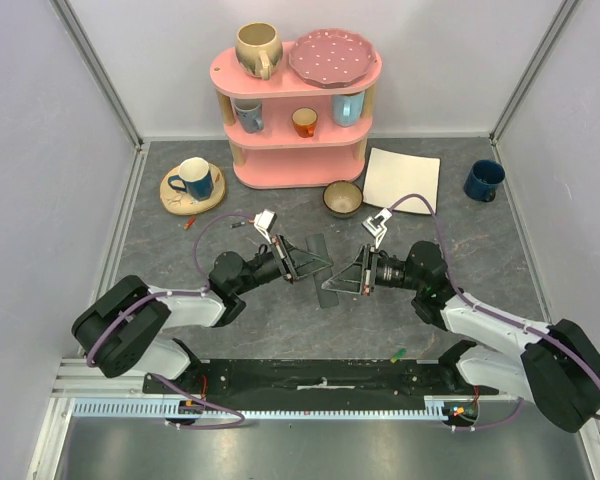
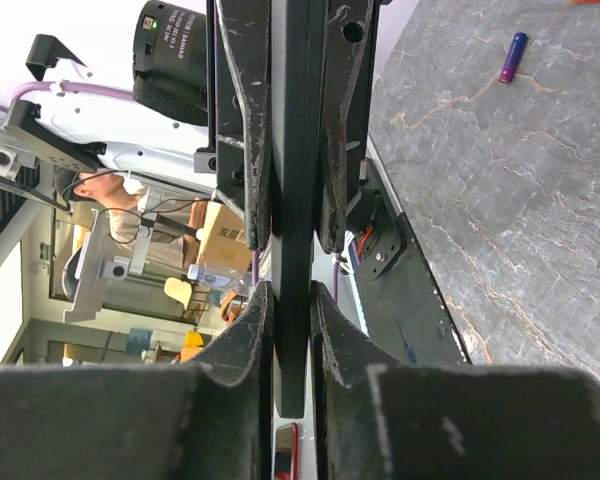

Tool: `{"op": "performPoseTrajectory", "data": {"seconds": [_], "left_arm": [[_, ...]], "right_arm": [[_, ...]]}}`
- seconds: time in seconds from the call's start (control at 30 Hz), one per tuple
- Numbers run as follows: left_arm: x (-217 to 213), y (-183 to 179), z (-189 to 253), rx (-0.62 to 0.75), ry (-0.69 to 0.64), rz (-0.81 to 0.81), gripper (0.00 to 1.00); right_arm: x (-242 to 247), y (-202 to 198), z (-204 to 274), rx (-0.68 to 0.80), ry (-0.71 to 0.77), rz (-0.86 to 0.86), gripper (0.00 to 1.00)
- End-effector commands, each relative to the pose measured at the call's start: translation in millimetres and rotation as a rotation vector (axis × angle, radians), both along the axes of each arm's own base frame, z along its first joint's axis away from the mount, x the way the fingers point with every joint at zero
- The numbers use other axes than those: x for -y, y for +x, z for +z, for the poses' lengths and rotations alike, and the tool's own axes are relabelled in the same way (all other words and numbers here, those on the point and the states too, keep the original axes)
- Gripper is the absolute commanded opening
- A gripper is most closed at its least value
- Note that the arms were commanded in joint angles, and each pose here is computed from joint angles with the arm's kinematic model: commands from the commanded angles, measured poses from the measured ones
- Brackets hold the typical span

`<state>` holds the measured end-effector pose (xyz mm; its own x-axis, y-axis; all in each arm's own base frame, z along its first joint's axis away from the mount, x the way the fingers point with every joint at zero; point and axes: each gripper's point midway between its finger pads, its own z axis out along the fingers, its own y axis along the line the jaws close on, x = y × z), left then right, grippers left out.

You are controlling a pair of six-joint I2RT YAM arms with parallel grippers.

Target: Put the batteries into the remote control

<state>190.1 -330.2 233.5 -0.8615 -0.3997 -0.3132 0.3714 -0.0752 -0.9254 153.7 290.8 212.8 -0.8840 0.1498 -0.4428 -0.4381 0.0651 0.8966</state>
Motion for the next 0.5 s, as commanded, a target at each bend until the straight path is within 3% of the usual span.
{"op": "performPoseTrajectory", "data": {"seconds": [0.0,0.07,0.13,0.2,0.43,0.47], "left_arm": [[-0.6,-3.1,42.0,0.121,-0.120,-0.013,0.04],[-1.2,-0.4,40.3,0.113,-0.113,-0.012,0.11],[-2.4,3.3,36.6,0.101,-0.097,-0.012,0.24],[-4.8,5.9,36.2,0.100,-0.092,-0.009,0.33],[-17.1,15.0,35.4,0.115,-0.077,0.025,0.51],[-19.0,15.5,35.6,0.116,-0.075,0.029,0.69]], "right_arm": [[-1.0,-1.8,8.1,0.044,0.036,0.009,0.13],[-0.3,-2.5,6.5,0.050,0.020,0.013,0.05],[0.7,-3.4,10.3,0.073,0.008,0.011,0.00],[3.0,-5.4,7.9,0.085,-0.023,0.010,0.00],[7.5,-8.1,16.6,0.123,-0.053,0.004,0.00],[8.3,-8.9,15.1,0.114,-0.069,0.006,0.00]]}}
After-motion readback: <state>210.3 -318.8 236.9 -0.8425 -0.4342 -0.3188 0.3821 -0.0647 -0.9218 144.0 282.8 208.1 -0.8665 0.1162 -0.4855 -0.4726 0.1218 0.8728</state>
